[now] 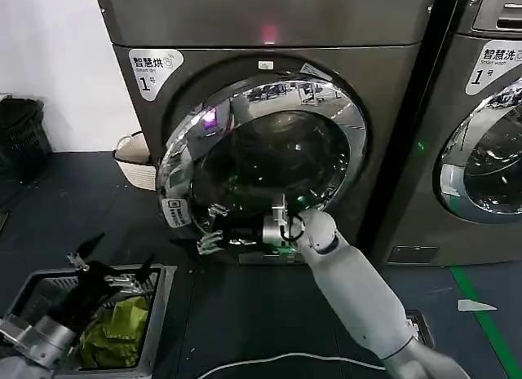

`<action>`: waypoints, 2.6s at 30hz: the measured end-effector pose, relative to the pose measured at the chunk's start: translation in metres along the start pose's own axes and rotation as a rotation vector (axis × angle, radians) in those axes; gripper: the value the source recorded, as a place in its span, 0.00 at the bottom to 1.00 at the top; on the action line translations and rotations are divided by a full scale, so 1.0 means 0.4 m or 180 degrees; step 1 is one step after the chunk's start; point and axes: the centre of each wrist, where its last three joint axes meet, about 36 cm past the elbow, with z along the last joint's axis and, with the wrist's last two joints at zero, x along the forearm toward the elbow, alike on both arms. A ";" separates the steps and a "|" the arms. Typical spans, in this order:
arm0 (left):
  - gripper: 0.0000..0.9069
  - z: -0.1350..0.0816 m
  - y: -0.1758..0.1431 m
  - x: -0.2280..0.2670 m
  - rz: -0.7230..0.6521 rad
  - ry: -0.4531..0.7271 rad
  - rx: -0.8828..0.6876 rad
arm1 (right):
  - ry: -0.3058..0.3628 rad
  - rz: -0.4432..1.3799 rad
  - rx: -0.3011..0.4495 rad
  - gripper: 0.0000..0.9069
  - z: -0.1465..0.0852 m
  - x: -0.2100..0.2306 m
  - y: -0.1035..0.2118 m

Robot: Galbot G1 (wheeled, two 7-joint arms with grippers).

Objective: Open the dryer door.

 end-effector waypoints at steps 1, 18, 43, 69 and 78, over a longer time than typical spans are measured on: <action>1.00 -0.002 0.006 -0.001 -0.0006 -0.0005 0.0007 | 0.0008 -0.0023 0.0005 0.97 0.002 0.005 0.000; 1.00 -0.026 0.069 -0.058 0.0069 -0.0160 0.0129 | 0.0104 -0.0599 0.0067 0.97 0.030 0.091 0.014; 1.00 -0.022 0.093 -0.237 0.0605 -0.0231 0.0335 | 0.0136 -0.0788 0.0199 0.97 0.028 0.248 0.075; 1.00 0.019 -0.014 -0.315 0.1316 -0.0181 0.0487 | -0.0196 0.0199 0.0483 0.97 0.009 0.557 0.281; 1.00 0.014 -0.045 -0.318 0.1613 -0.0140 0.0464 | -0.0419 0.0976 0.0735 0.97 -0.005 0.664 0.423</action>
